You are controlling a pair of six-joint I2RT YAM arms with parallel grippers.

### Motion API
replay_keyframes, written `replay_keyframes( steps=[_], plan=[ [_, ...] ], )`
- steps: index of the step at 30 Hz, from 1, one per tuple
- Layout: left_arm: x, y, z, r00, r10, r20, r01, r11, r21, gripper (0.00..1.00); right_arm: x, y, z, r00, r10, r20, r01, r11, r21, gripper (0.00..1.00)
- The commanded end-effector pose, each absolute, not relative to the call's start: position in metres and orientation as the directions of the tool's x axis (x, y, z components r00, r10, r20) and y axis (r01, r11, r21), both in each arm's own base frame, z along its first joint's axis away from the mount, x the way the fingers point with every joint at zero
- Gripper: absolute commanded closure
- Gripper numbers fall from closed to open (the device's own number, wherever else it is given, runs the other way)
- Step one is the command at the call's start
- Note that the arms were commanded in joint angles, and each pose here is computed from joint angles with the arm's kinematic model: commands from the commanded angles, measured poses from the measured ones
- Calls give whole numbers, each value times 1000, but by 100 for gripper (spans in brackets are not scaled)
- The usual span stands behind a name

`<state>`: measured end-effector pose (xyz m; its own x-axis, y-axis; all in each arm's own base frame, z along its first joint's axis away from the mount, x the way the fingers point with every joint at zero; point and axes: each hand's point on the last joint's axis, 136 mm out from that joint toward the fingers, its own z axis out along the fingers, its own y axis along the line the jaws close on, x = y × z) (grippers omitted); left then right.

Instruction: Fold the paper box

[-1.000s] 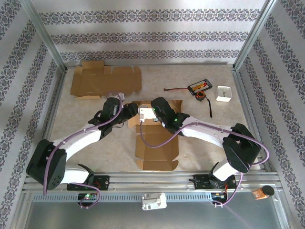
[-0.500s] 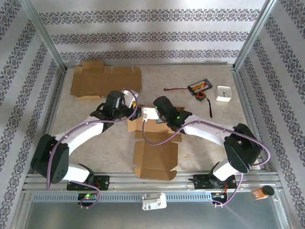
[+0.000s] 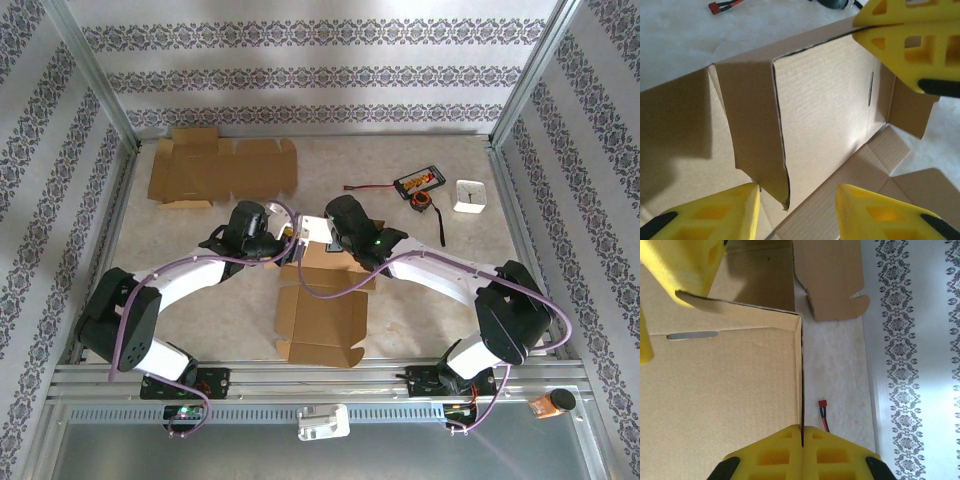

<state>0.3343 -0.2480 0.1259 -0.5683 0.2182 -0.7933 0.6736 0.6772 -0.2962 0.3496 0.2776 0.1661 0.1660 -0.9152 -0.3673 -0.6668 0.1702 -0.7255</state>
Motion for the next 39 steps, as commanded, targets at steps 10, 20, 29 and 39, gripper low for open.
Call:
replay_keyframes(
  steps=[10, 20, 29, 39],
  plan=[
    [362, -293, 179, -511, -144, -848, 713, 481, -511, 58, 349, 288, 199, 163, -856, -491, -656, 278, -702, 96],
    [351, -215, 172, -513, -93, -854, 456, 813, -362, 44, 356, 274, 201, 140, -875, -464, -629, 283, -724, 96],
    [271, -185, 143, -770, -162, -617, 253, 810, -529, 40, 358, 267, 207, 102, -866, -490, -662, 308, -683, 96],
    [283, -181, 87, -832, -152, -534, 153, 862, -483, 23, 359, 270, 199, 31, -860, -509, -716, 336, -612, 96]
  ],
)
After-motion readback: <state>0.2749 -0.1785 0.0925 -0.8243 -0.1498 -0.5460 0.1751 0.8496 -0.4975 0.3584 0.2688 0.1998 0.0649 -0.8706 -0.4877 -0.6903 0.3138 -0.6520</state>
